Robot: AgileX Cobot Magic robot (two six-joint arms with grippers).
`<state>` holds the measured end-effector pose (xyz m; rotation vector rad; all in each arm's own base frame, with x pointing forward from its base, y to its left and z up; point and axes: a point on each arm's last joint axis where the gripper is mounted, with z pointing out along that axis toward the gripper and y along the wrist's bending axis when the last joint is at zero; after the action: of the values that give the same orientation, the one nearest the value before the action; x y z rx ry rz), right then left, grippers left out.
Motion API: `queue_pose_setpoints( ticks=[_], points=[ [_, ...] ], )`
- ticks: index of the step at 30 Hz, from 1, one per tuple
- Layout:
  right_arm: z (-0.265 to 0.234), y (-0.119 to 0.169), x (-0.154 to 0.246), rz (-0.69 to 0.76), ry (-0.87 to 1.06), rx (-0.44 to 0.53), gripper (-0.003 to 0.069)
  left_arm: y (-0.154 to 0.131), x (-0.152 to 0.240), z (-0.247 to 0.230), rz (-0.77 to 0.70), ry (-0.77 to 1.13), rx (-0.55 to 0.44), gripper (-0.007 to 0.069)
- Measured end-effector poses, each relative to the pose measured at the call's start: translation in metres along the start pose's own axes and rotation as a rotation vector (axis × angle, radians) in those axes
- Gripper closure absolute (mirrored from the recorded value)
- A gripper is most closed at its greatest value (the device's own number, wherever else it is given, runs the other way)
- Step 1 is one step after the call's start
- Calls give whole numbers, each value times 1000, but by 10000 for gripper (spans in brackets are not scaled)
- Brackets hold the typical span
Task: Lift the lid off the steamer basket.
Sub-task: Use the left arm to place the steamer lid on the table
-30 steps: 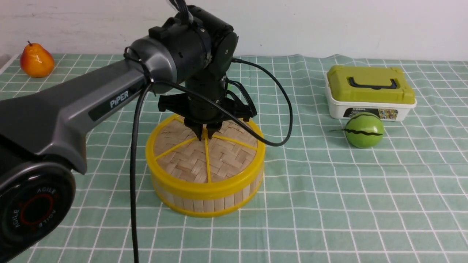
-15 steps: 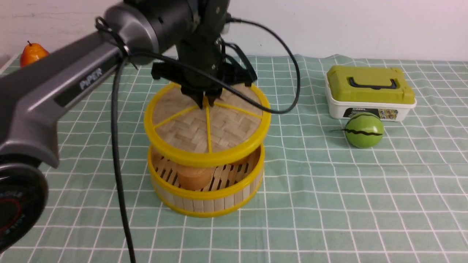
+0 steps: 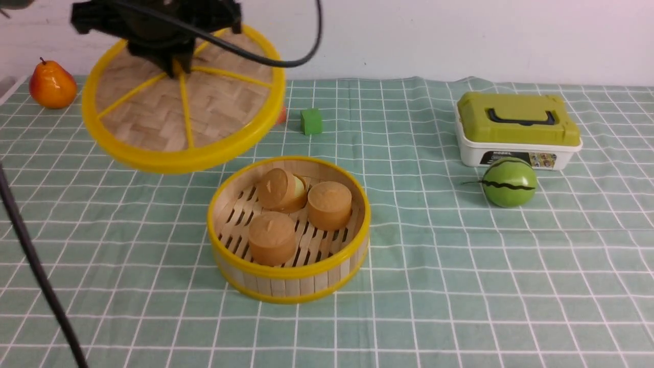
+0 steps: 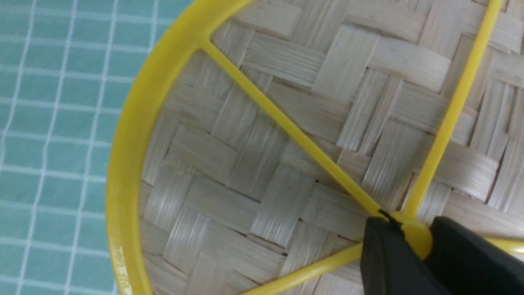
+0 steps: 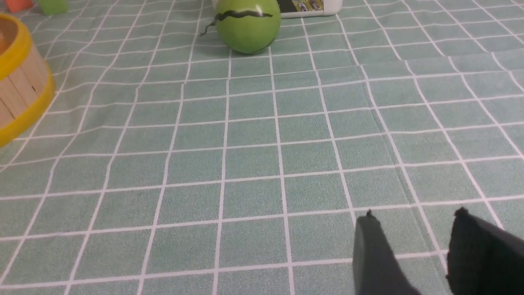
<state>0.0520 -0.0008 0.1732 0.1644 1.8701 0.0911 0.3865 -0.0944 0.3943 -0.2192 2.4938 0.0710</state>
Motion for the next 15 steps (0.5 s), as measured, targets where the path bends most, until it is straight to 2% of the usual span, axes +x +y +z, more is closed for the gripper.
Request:
queue_pose_setpoints(
  ticks=[6,11,15],
  points=[
    [0,0,0,0,0,0,418,52,45,73,-79,244,-185,522],
    [0,0,0,0,0,0,418,61,83,119,-79,291,-188,522],
    [0,0,0,0,0,0,418,57,92,142,-61,279,-163,522]
  ],
)
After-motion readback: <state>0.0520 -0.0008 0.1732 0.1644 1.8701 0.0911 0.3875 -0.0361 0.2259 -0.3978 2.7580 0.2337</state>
